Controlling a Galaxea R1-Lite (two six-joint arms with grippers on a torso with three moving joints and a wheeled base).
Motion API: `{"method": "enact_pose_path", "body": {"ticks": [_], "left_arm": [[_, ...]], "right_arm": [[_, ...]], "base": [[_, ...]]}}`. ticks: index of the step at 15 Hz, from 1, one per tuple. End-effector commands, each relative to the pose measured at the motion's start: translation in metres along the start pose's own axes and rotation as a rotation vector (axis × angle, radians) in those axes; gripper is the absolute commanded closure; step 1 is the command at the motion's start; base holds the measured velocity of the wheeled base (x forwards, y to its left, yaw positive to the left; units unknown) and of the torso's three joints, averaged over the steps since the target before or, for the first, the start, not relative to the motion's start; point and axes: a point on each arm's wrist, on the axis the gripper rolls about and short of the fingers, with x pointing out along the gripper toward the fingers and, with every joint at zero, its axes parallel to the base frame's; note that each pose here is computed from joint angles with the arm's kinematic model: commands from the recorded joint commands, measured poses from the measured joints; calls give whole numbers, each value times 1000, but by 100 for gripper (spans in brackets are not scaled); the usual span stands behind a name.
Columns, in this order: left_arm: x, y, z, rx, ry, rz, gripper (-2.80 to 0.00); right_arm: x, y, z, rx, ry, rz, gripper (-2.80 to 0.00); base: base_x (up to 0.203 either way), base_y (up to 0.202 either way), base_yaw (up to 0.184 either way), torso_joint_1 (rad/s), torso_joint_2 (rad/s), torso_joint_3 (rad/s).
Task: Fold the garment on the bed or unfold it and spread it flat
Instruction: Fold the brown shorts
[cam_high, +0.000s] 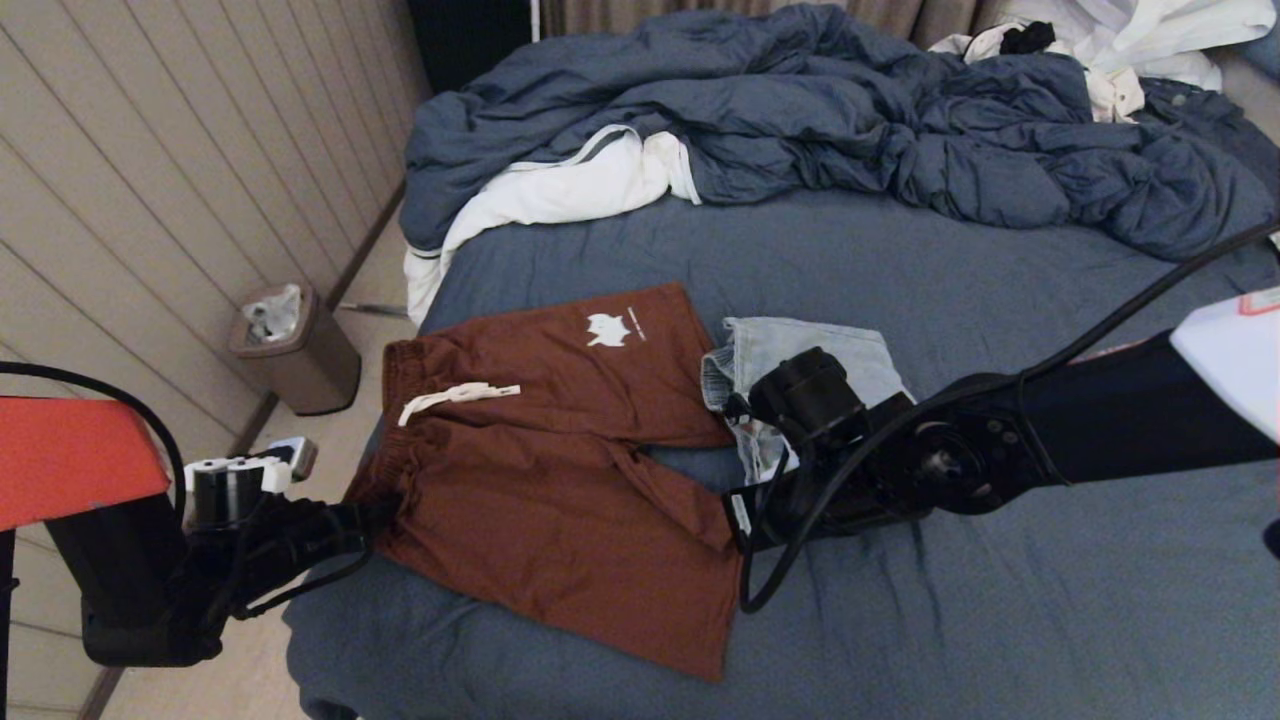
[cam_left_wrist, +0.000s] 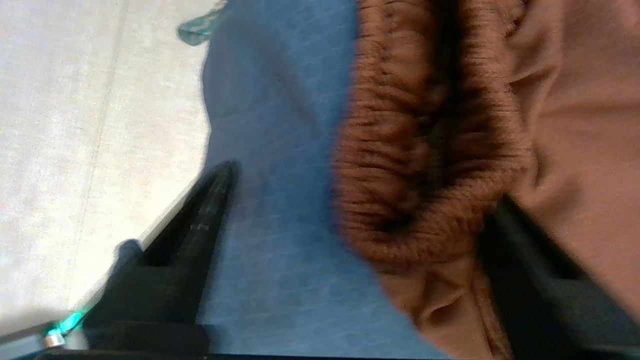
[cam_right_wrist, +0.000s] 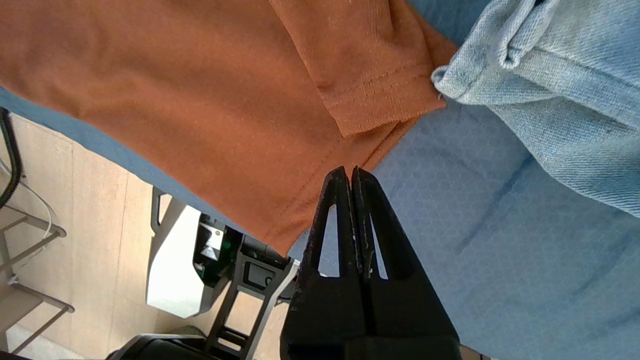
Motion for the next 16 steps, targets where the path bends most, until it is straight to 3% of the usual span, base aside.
{"method": "enact_pose_path", "body": {"ticks": [1,10,13,16], "left_arm": [[0,-4,3,-24,-26,-15,0],[-7,-8,22,-47,-125,-22,0],[-10,-8,22,-45,-131,-22,0],[-10,-8,18,-42,-119,-20,0]], "right_arm": [[-2,0,0,1,-5,2,0],[1,0,-2,0,8,0,0],[8,2,-10,-1,47,0,0],[20,11,-34,-34,136,-2,0]], "base": [[0,0,0,0,0,0],[0,0,0,0,0,0],[0,0,0,0,0,0],[0,0,0,0,0,0]]}}
